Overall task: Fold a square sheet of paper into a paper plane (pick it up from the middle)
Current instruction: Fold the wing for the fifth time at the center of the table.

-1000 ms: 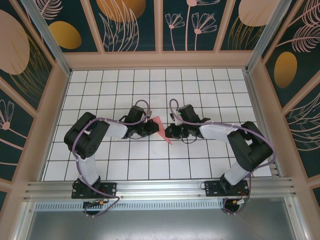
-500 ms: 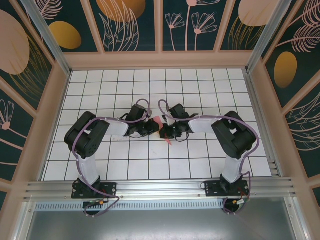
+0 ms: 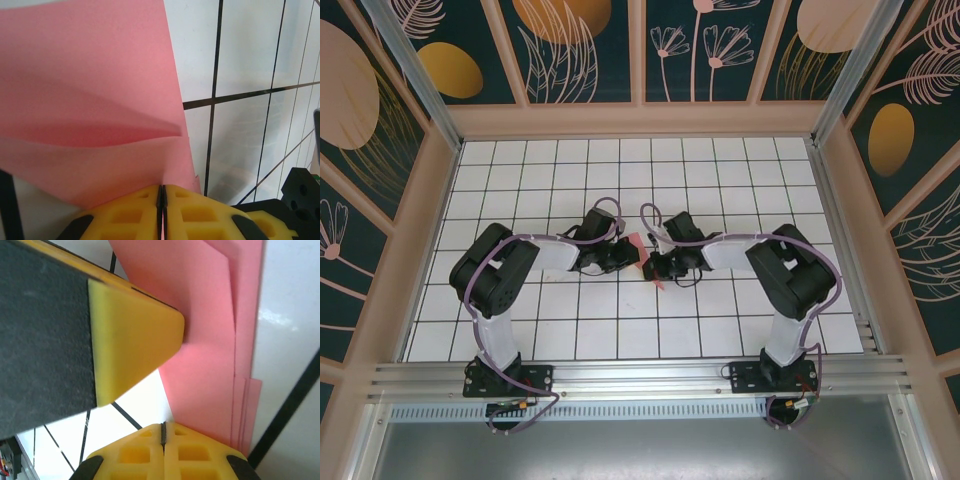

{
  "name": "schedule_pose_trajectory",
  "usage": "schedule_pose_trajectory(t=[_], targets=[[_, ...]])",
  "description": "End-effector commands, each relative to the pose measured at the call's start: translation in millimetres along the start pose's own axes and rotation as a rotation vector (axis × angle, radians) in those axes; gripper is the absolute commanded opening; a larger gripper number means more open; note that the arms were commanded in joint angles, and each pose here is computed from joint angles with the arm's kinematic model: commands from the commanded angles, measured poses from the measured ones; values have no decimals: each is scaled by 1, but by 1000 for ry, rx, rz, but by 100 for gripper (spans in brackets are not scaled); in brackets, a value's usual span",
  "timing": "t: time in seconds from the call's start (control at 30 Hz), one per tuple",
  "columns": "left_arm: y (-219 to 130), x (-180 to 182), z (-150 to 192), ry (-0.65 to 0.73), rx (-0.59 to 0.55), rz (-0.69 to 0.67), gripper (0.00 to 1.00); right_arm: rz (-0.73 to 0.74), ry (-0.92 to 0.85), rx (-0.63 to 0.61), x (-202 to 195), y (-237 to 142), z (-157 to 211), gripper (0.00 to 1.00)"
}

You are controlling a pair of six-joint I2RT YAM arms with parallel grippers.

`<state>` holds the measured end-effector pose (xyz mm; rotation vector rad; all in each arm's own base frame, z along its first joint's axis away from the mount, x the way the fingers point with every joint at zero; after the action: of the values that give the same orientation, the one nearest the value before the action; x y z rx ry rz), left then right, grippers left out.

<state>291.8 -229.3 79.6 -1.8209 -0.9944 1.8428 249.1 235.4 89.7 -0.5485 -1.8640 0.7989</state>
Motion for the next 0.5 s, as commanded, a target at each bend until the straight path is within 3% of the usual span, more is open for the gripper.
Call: schedule_pose_trajectory(t=[0.0, 0.47], targets=[[14, 70, 8, -43, -65, -380, 14, 56, 70, 114, -19, -4, 33, 2], [13, 68, 7, -38, -66, -383, 14, 50, 172, 121, -33, -26, 79, 1]])
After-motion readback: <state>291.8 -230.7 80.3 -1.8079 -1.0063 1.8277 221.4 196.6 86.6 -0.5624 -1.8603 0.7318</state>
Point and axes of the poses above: each hand's point on the last joint's axis, 136 mm out from that joint toward the fingers, its own y axis out along the fingers, its own x axis along the line the jaws close on, z = x × y, the point moved 10 cm from there along -y, back along the fingers, and after that the axes turned 4 degrees about -y, right-handed, at the moved point
